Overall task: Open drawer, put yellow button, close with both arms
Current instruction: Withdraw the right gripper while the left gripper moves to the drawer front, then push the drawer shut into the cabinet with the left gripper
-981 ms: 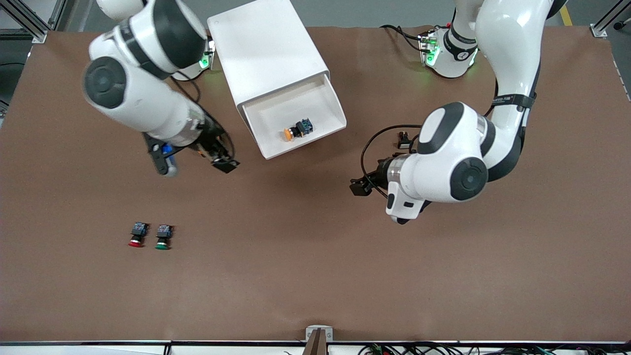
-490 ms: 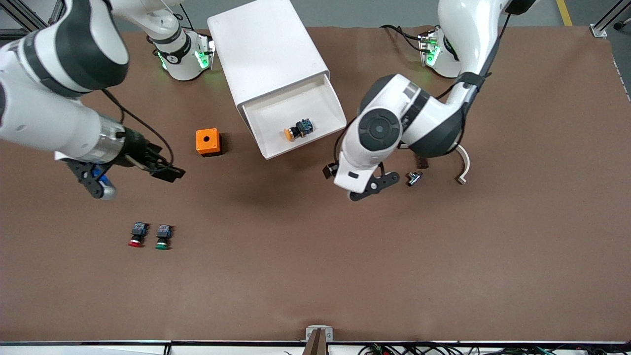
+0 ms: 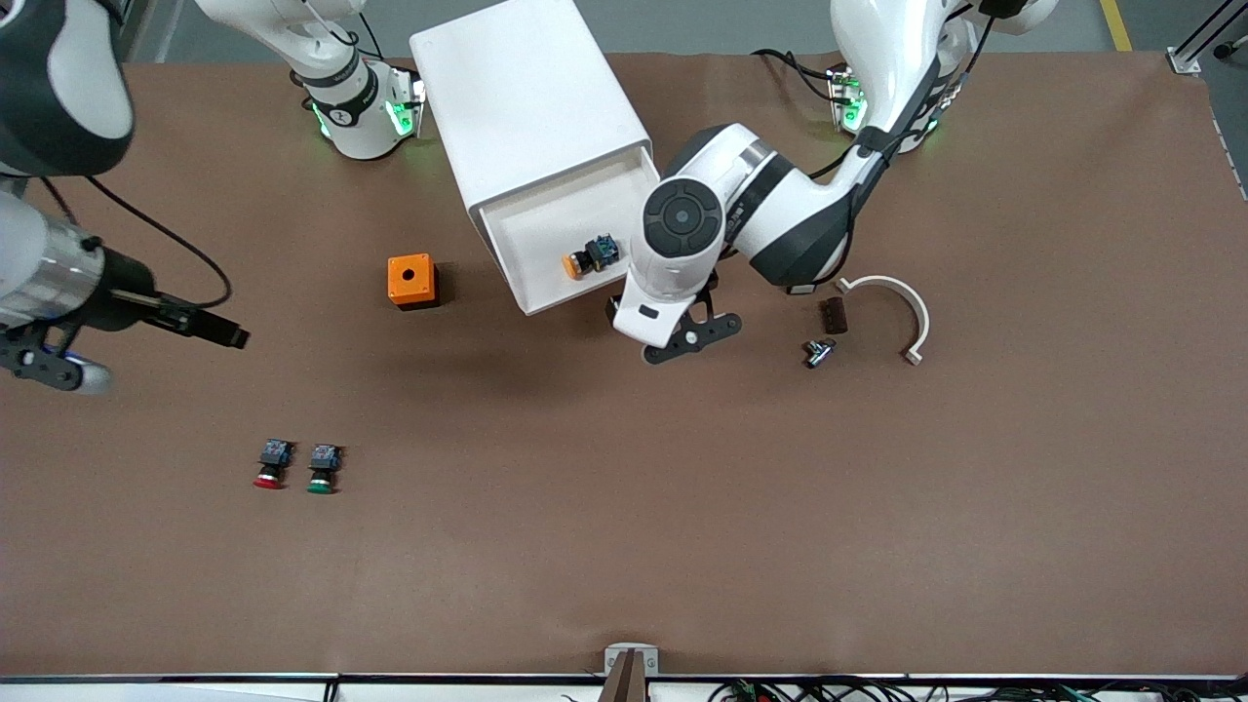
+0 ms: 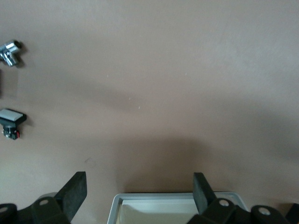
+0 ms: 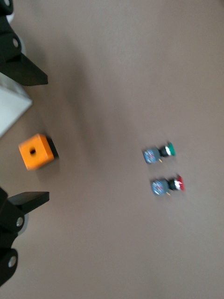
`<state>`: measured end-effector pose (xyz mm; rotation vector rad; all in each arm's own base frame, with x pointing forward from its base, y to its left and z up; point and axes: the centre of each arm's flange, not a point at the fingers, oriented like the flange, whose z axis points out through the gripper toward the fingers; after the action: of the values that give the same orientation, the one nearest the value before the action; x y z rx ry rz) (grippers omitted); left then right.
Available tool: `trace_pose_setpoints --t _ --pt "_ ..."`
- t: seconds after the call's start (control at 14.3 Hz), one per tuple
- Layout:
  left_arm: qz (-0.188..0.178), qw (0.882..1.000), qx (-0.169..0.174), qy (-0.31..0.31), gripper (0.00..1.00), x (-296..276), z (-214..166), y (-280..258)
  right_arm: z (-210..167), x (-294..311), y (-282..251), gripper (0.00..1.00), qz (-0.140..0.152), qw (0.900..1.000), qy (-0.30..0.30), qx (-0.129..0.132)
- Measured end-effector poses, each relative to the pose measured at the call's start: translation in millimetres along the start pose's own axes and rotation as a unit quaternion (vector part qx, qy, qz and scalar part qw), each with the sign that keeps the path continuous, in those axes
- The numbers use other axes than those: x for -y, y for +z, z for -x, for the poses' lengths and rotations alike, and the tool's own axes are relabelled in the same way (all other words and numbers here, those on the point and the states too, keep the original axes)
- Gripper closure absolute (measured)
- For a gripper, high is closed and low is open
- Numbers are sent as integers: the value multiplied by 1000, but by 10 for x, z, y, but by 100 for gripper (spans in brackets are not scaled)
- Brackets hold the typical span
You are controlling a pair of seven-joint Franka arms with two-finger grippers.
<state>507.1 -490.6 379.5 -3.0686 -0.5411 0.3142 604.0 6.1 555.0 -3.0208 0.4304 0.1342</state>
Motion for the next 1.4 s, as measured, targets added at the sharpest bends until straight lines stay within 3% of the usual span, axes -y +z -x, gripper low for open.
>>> trace_pose_setpoints --t 0.28,0.56,0.98,1.4 --pt "-5 1000 -1 4 0 -109 263 171 -97 -630 -169 0 25 996 -81 -17" --pt "0 1000 3 -7 0 -170 441 171 -20 -712 -353 0 55 991 -121 -33" --pt "-3 999 37 -21 0 -285 831 313 13 -811 -443 0 56 991 -119 -39" --pt "3 995 92 -44 0 -342 1072 409 10 -885 -468 0 57 986 -150 -39"
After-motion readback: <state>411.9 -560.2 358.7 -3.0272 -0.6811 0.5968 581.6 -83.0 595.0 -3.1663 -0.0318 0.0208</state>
